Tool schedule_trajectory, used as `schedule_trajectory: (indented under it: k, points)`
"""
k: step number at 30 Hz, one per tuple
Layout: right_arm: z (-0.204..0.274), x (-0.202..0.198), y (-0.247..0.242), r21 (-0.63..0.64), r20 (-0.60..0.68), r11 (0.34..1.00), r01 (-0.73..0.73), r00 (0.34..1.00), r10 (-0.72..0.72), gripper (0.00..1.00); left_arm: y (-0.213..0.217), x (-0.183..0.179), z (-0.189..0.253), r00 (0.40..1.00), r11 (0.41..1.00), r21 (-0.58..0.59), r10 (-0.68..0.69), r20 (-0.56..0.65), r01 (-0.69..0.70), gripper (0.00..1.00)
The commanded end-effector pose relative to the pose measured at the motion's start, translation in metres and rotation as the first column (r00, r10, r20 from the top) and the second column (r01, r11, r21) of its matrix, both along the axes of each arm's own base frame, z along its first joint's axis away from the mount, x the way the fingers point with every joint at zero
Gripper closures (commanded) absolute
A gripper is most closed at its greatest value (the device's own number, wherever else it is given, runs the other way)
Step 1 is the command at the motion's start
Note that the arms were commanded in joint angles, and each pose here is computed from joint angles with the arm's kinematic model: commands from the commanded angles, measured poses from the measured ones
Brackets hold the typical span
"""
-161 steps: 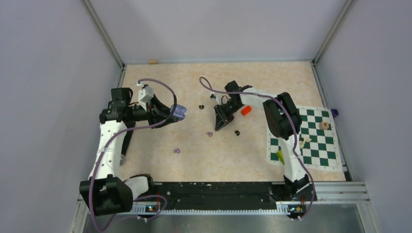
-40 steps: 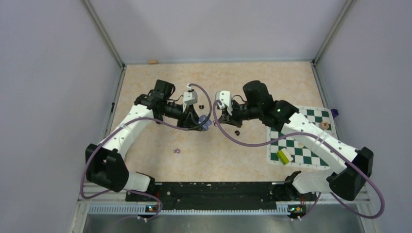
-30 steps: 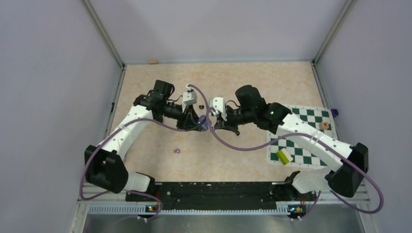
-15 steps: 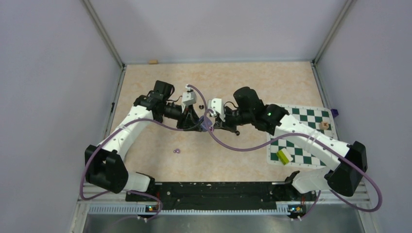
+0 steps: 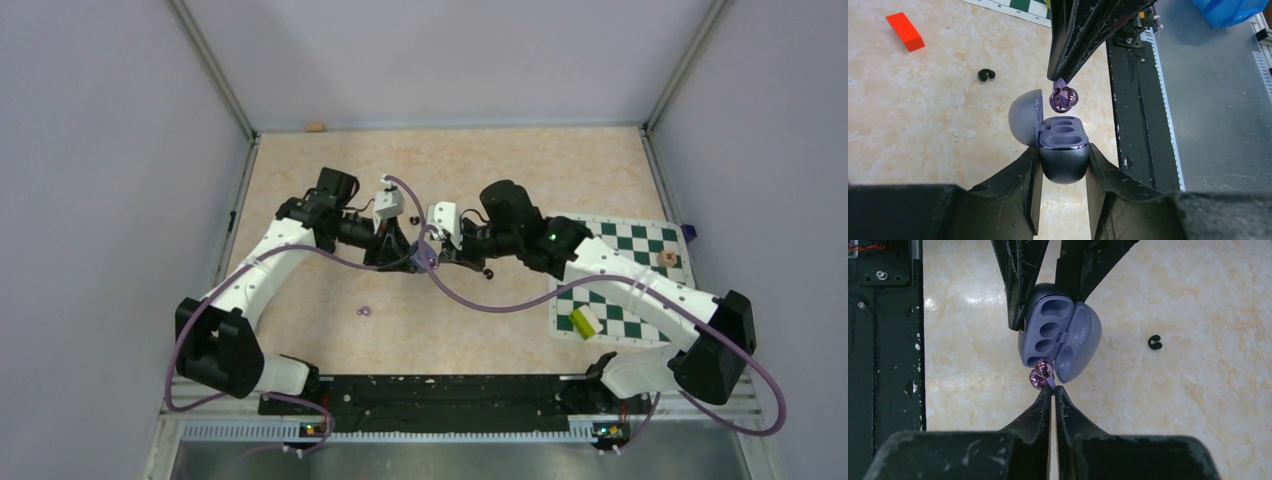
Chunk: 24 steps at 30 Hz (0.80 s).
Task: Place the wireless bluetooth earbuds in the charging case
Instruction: Insert the right earbud into the right side groove of the charging case.
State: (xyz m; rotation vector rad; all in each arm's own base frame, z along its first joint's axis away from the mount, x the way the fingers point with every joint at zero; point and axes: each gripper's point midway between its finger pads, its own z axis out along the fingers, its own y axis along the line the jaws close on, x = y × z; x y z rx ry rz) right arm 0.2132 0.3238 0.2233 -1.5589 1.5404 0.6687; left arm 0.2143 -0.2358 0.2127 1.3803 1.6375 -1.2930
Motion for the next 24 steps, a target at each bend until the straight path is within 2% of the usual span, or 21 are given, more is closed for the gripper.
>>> schedule_trajectory:
  k: [1,13,24]
  points:
    - [0.01,0.002,0.006,0.035,0.035,0.999,0.008,0.999,-0.01,1.0,-0.004,-0.003,0.009,0.999,0.998,-0.051,-0.027,0.025,0.028,1.0]
    - [0.032,0.005,-0.011,0.147,-0.073,0.989,0.001,0.997,0.01,1.0,0.0,-0.003,0.014,0.999,0.997,-0.079,-0.024,0.022,0.026,1.0]
    - [0.028,-0.003,-0.006,0.174,-0.157,0.984,-0.04,0.985,0.068,1.0,0.001,-0.007,0.016,0.999,0.995,-0.086,-0.036,0.04,0.039,1.0]
